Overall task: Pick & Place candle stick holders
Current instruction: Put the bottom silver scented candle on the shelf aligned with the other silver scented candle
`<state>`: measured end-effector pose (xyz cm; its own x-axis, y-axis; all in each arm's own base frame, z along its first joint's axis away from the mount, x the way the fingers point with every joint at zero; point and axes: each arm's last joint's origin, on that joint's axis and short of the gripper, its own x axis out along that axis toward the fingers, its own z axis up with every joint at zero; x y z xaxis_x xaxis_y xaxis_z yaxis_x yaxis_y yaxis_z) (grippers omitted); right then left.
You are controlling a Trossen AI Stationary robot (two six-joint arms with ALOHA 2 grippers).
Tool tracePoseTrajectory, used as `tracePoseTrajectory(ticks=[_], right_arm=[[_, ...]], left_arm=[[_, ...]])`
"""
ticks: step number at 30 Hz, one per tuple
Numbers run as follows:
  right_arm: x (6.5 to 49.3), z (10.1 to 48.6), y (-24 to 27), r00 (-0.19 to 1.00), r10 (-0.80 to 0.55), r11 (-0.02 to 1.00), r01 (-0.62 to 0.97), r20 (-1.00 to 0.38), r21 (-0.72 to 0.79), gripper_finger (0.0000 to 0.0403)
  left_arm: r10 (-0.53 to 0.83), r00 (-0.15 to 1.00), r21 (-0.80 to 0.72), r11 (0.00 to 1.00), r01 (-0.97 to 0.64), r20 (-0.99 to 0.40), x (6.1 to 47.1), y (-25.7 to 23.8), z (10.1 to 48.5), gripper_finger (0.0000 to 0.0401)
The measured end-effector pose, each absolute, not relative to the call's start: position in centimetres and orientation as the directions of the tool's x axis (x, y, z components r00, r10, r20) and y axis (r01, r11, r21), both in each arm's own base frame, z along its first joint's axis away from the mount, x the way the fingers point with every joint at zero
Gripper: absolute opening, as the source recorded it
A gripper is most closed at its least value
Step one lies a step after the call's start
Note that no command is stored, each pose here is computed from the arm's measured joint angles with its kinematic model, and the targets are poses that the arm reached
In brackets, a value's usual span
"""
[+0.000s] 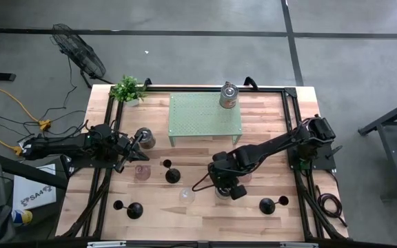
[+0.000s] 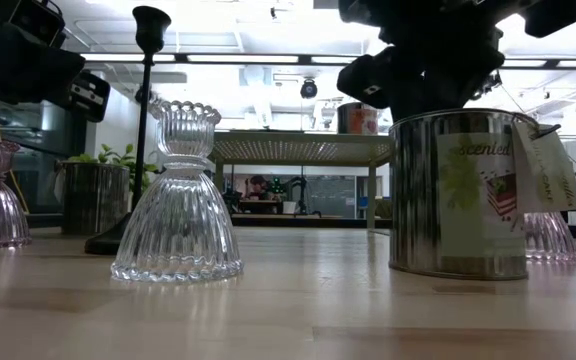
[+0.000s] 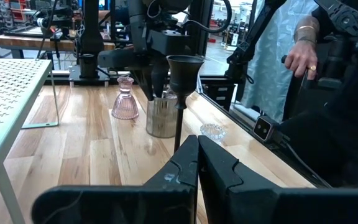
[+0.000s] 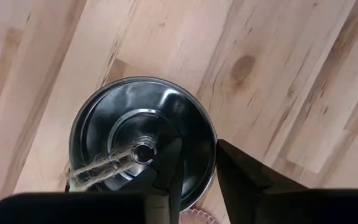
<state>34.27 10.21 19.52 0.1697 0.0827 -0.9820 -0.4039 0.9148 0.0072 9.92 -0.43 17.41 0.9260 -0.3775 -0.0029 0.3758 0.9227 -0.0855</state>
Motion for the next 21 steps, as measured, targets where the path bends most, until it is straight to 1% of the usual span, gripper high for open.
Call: tracePoseTrajectory(ticks=[12,21], right_arm=[[34.27,19.52,10.19,0.171,0.076,0.922,-0.388,-0.982,0.004,0.0028],[34.25,19.55,10.17,0.171,0.071,0.926,-0.377,-0.983,0.002,0.0006]], left_arm=[[-0.377,0.926,-0.086,0.923,0.376,-0.003,9.92,-0.43,17.41,0.0000],[-0.377,0.926,-0.086,0.923,0.376,-0.003,9.92,-0.43,17.41,0.0000]])
